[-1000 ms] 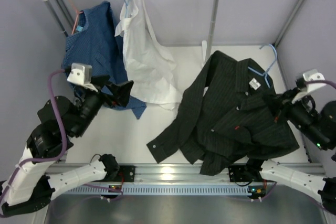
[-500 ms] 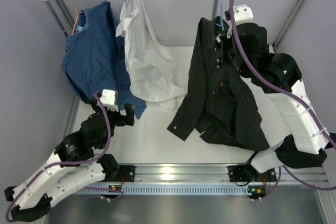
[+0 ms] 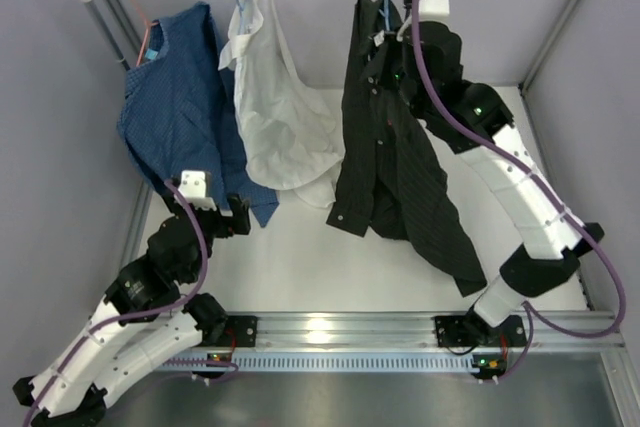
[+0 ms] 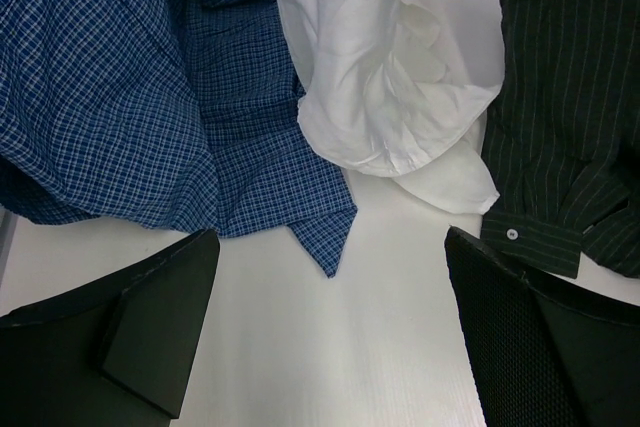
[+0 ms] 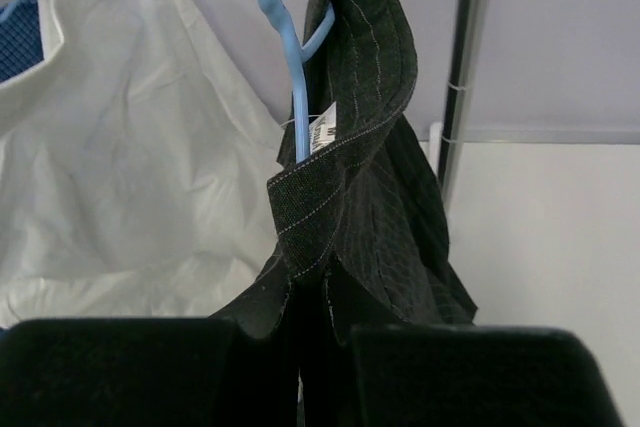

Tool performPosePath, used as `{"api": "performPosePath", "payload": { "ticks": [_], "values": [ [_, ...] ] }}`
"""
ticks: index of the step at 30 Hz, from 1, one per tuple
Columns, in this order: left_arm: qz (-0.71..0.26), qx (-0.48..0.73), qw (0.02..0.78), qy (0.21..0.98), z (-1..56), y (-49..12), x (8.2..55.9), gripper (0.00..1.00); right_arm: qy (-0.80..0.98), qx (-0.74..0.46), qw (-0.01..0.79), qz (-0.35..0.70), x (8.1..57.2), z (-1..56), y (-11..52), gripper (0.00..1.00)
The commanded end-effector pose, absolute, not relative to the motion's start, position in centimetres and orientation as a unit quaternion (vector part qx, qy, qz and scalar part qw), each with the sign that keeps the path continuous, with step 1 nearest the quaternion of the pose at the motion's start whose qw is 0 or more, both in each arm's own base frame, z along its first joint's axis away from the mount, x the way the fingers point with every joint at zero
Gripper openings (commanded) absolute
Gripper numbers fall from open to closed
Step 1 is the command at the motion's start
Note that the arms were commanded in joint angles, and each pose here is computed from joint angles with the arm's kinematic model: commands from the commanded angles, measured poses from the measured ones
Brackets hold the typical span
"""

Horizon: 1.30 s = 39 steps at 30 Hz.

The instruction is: Place the shirt on the hanger

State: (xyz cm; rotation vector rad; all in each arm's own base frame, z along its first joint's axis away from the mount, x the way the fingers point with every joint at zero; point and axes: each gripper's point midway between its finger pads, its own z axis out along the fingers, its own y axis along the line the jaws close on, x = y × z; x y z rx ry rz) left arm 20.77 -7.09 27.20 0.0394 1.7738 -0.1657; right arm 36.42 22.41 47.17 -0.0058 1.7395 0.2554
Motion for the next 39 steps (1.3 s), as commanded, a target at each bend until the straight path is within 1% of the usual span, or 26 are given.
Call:
{"api": "performPosePath", "payload": {
  "ticks": [1, 9, 19, 30, 35, 39],
  "values": [
    [-0.088, -0.003, 0.645, 0.759, 28.3, -7.1, 21.0, 0.98, 0.698, 0.049, 0.685, 0.203, 38.5, 52.5, 25.6, 0.00],
    [-0.084, -0.016, 0.655, 0.751, 28.6, -6.2, 20.7, 0.98, 0.692, 0.093, 0.679, 0.227, 41.1, 51.0, 28.0, 0.00],
    [-0.088, -0.017, 0.658, 0.747, 28.7, -6.1, 20.5, 0.98, 0.665, 0.111, 0.702, 0.230, 43.5, 52.9, 28.0, 0.00],
    [-0.100, -0.022, 0.667, 0.738, 29.0, -5.6, 20.0, 0.98, 0.661, 0.107, 0.683, 0.291, 46.8, 51.3, 29.2, 0.00],
    [-0.100, -0.021, 0.667, 0.738, 28.9, -5.7, 20.0, 0.98, 0.665, 0.105, 0.659, 0.334, 48.3, 50.1, 29.9, 0.00],
    [-0.101, -0.021, 0.668, 0.737, 29.0, -5.7, 19.9, 0.98, 0.673, 0.104, 0.654, 0.331, 48.9, 48.8, 30.0, 0.00]
  ]
}}
